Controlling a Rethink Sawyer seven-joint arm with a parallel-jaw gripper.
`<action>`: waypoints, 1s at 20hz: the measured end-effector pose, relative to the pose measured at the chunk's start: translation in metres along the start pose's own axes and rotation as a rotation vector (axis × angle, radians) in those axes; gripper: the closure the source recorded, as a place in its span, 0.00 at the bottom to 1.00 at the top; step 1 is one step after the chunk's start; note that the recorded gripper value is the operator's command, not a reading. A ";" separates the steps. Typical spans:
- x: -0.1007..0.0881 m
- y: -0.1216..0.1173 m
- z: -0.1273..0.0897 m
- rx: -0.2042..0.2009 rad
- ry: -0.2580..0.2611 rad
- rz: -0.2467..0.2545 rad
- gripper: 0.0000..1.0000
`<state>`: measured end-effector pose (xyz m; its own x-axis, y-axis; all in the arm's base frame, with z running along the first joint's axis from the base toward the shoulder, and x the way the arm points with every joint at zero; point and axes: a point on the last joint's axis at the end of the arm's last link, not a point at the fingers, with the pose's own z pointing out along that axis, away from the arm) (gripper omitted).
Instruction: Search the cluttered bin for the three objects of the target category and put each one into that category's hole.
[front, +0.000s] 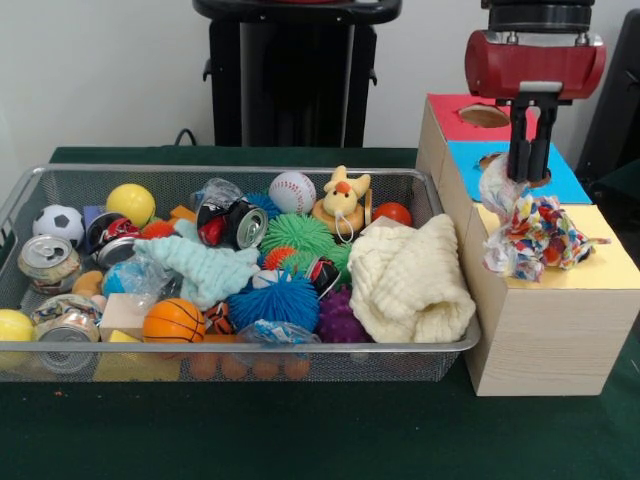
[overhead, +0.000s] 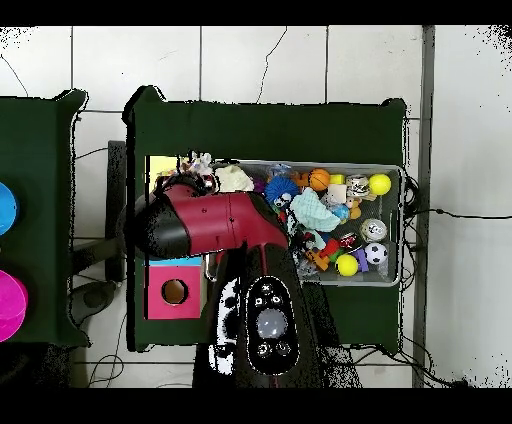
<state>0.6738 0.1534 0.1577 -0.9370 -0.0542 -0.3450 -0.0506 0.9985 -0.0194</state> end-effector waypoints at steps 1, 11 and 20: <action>0.001 0.000 0.001 0.002 0.001 0.000 1.00; 0.000 -0.005 0.014 0.020 -0.089 -0.005 1.00; -0.005 -0.005 0.020 0.011 -0.147 0.006 1.00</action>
<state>0.6862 0.1490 0.1408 -0.8766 -0.0486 -0.4787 -0.0405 0.9988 -0.0272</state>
